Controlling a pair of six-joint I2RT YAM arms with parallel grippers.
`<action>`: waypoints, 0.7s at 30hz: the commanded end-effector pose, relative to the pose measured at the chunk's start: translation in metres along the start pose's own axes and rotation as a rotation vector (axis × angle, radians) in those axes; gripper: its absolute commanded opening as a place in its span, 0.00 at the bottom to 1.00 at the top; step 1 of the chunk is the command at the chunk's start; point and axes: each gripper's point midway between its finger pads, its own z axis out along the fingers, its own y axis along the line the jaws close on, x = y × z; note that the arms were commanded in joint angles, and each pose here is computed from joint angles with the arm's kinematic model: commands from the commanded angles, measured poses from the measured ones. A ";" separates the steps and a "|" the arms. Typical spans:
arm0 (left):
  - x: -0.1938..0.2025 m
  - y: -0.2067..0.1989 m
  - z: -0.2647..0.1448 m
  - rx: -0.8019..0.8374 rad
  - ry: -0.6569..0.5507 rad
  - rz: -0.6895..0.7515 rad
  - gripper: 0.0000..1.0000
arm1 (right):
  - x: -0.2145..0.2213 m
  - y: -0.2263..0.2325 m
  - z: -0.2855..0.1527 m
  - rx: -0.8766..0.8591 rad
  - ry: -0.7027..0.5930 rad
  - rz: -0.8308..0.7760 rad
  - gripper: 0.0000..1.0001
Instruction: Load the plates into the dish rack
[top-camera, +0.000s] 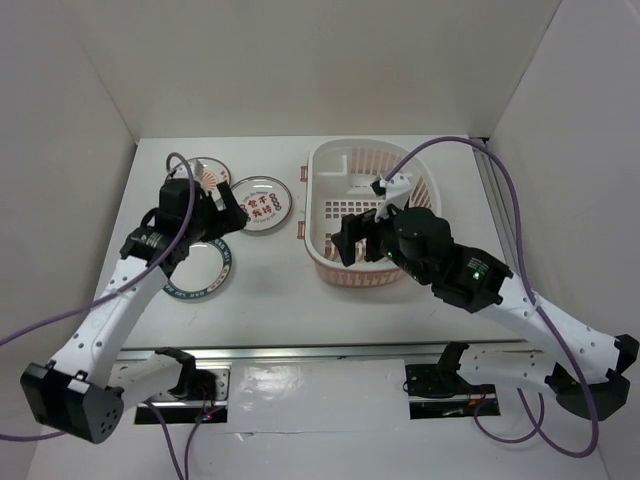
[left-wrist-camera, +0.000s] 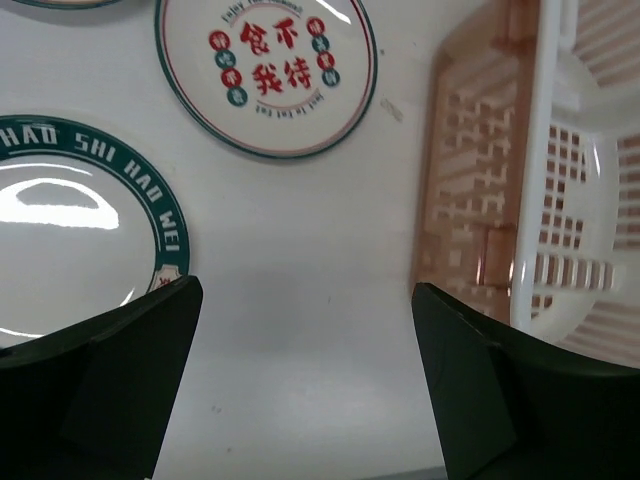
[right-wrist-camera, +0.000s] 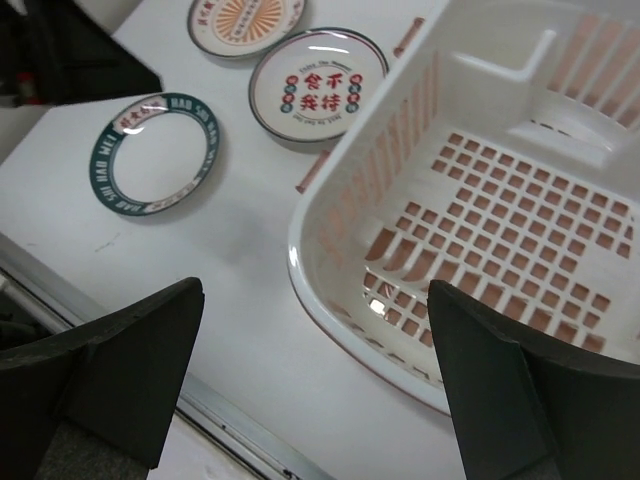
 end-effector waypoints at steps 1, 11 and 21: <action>-0.063 0.000 0.011 0.030 -0.157 -0.143 1.00 | -0.055 0.028 -0.008 -0.132 -0.164 0.025 1.00; -0.103 0.141 0.061 -0.057 -0.261 -0.468 1.00 | -0.060 0.034 -0.014 -0.171 -0.178 -0.014 1.00; -0.084 0.213 0.125 -0.092 -0.198 -0.604 1.00 | -0.034 0.044 -0.004 -0.231 -0.126 -0.042 1.00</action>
